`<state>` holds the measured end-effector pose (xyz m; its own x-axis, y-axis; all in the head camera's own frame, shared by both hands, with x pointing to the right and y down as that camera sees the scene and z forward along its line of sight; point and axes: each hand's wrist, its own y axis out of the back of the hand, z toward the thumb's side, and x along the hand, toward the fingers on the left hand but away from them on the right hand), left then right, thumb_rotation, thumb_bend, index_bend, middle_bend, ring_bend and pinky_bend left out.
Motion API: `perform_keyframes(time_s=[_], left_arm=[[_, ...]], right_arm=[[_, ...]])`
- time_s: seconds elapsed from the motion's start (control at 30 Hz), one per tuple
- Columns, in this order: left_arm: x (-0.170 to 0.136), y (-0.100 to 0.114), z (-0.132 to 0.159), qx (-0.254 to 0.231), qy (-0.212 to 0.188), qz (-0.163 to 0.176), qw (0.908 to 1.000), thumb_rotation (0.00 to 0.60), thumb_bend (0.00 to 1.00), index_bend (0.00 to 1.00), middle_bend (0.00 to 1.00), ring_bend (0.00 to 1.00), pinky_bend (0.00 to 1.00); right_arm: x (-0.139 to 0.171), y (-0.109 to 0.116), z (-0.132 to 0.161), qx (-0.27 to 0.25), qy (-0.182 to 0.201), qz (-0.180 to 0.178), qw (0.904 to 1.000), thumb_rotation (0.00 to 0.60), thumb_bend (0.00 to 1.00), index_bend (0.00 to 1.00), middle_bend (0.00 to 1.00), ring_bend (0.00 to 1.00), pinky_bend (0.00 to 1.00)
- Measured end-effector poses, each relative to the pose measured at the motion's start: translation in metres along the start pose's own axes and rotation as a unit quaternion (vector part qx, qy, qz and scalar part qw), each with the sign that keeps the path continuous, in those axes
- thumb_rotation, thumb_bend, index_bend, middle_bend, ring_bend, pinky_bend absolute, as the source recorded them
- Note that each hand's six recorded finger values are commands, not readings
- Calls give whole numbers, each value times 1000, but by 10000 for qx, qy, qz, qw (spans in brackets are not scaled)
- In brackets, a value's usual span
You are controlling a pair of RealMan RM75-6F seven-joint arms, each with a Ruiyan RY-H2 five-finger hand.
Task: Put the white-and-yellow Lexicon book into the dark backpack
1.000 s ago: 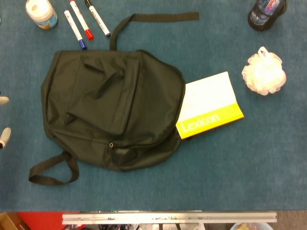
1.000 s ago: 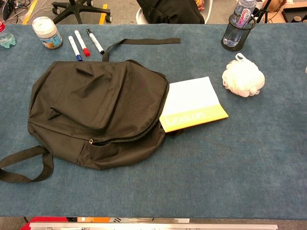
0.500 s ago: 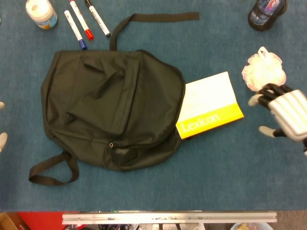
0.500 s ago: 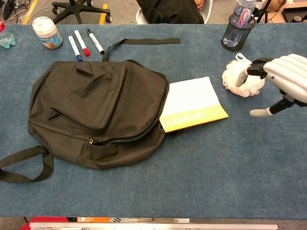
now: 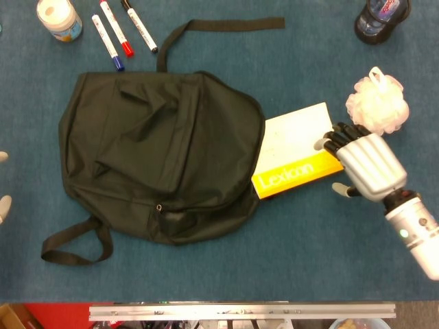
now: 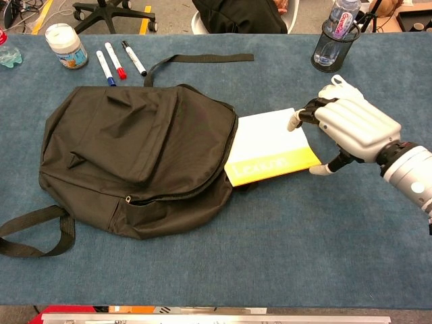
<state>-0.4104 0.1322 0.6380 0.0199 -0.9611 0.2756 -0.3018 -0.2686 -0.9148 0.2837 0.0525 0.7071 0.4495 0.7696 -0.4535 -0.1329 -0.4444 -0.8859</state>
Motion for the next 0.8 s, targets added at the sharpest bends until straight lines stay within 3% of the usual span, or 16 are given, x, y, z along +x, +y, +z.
perform_keyframes(time_s=[0.43,0.8], left_arm=[[1,-1,0,-59,-21,-73,10000,600,261,258,211,170,197],[2,-2,2,-114,-85,-180,9997,600,261,259,211,170,198]], right_arm=[[-16,-32,11,296,-78,202,9993,600,0,288,291,151,259],[-33,-50,19,502,-172,21,9986,600,0,287,289,151,251]])
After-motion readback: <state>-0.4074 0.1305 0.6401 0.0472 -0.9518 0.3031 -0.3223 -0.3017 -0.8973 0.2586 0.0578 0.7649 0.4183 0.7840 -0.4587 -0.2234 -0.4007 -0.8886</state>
